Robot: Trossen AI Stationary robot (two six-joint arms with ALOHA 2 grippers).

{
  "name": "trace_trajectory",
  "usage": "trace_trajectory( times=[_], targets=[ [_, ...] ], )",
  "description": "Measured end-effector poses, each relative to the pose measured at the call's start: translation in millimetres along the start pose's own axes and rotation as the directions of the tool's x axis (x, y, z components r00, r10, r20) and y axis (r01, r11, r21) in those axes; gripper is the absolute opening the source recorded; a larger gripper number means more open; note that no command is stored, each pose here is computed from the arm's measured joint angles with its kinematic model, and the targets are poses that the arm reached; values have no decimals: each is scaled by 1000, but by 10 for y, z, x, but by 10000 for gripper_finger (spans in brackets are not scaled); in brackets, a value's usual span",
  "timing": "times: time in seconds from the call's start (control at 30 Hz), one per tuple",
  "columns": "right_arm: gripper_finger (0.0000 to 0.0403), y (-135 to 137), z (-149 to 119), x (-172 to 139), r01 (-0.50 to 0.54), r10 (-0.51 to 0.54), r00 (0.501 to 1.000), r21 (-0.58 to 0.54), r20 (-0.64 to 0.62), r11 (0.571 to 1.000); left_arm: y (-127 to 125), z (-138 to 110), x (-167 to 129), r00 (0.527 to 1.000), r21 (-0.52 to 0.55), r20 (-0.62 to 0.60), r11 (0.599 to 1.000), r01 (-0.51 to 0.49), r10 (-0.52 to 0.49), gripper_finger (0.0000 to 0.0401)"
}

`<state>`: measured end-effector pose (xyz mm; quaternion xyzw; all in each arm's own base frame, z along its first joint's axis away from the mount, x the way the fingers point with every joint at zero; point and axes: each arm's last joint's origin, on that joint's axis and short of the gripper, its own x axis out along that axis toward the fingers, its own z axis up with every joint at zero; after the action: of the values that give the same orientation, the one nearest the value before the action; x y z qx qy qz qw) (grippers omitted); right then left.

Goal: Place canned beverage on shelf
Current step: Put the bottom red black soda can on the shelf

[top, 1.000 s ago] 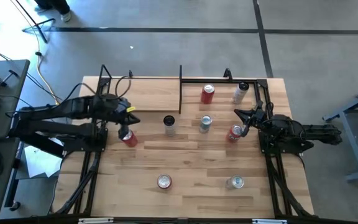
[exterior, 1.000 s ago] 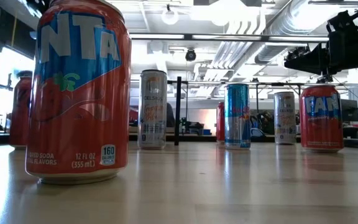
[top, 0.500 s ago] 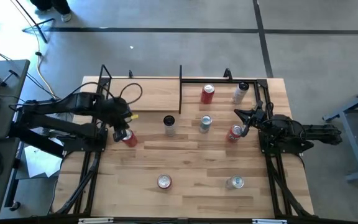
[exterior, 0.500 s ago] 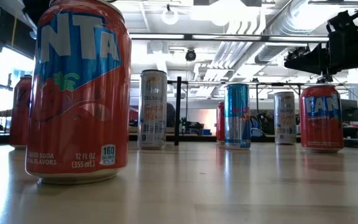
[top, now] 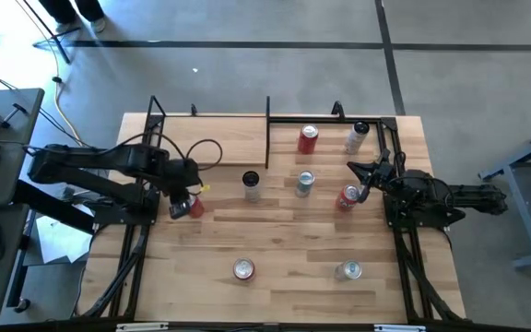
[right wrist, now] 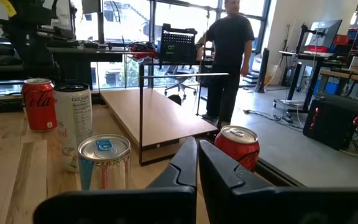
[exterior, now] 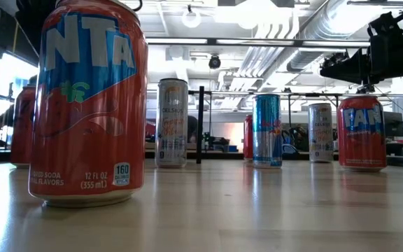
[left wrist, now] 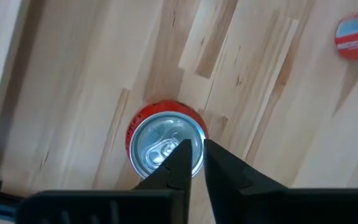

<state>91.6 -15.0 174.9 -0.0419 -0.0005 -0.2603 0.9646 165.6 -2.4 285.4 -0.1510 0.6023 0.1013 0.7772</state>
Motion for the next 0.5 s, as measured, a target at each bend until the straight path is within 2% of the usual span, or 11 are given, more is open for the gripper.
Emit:
trace_trajectory(
  times=[0.17,0.27,0.5],
  targets=[
    [0,1,-2,2,0,0,1000,-1,-2,1000,-8,14,69,997,-35,-73,999,-16,14,87],
    [0,1,-2,2,0,0,1000,-1,-2,1000,-25,20,87,995,-65,-101,998,18,-25,122],
    [0,1,-2,2,0,0,1000,-1,-2,1000,-25,16,86,994,-135,-106,991,17,-32,205]
  ],
)
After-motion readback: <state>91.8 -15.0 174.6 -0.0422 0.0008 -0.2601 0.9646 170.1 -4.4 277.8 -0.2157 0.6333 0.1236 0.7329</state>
